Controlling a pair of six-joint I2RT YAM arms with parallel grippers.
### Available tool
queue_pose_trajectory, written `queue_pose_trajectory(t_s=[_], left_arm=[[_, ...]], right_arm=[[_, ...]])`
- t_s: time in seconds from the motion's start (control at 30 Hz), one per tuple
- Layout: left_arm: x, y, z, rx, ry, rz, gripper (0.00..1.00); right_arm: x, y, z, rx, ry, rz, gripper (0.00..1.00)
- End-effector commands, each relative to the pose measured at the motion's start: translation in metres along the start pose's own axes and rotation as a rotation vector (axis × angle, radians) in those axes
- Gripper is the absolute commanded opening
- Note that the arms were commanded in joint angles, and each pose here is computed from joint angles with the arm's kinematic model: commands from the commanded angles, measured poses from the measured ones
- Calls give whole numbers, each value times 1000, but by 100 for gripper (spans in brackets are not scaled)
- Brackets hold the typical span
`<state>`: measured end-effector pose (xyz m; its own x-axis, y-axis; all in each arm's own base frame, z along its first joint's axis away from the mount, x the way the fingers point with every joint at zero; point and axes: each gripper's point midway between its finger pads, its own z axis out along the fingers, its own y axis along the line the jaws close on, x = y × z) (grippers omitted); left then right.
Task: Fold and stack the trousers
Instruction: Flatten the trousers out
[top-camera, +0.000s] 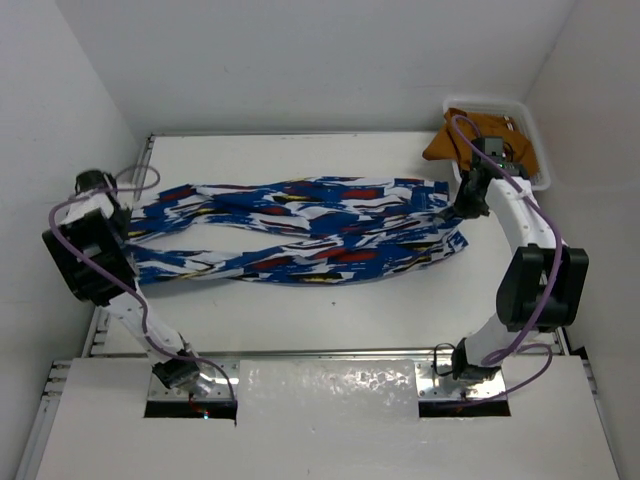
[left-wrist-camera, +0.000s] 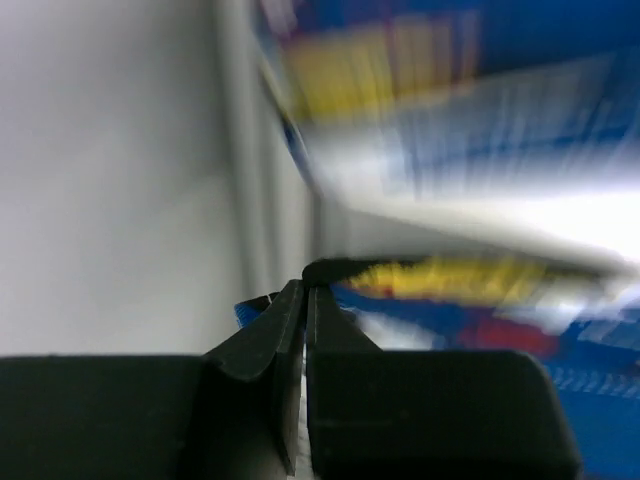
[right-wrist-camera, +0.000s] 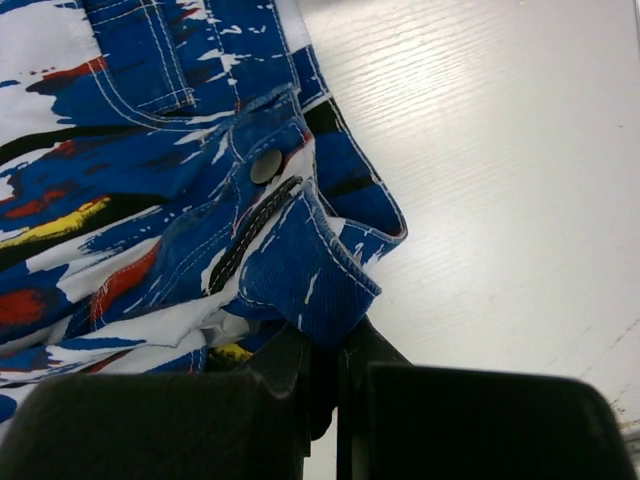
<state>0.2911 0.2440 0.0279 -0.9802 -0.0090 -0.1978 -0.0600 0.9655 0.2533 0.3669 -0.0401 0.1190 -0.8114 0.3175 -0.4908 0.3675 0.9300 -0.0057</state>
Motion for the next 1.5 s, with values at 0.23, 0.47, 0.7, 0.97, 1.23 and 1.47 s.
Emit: queue_pose_trajectory(t_s=[0.23, 0.47, 0.7, 0.97, 1.23, 1.47], left_arm=[[-130, 28, -61, -92, -269, 3, 81], [-50, 53, -49, -53, -191, -253, 82], [-48, 52, -6, -5, -135, -374, 82], [-79, 15, 18, 236, -183, -371, 92], [-35, -37, 42, 385, -44, -362, 70], [12, -48, 39, 340, 44, -310, 2]], right_arm=[[-14, 15, -7, -106, -89, 36, 0], [-10, 13, -8, -104, -95, 25, 0], [-13, 13, -7, -99, -95, 19, 0], [-7, 6, -12, -77, -98, 10, 0], [-13, -13, -16, 10, -98, -3, 0], [-17, -15, -17, 15, -103, 13, 0]])
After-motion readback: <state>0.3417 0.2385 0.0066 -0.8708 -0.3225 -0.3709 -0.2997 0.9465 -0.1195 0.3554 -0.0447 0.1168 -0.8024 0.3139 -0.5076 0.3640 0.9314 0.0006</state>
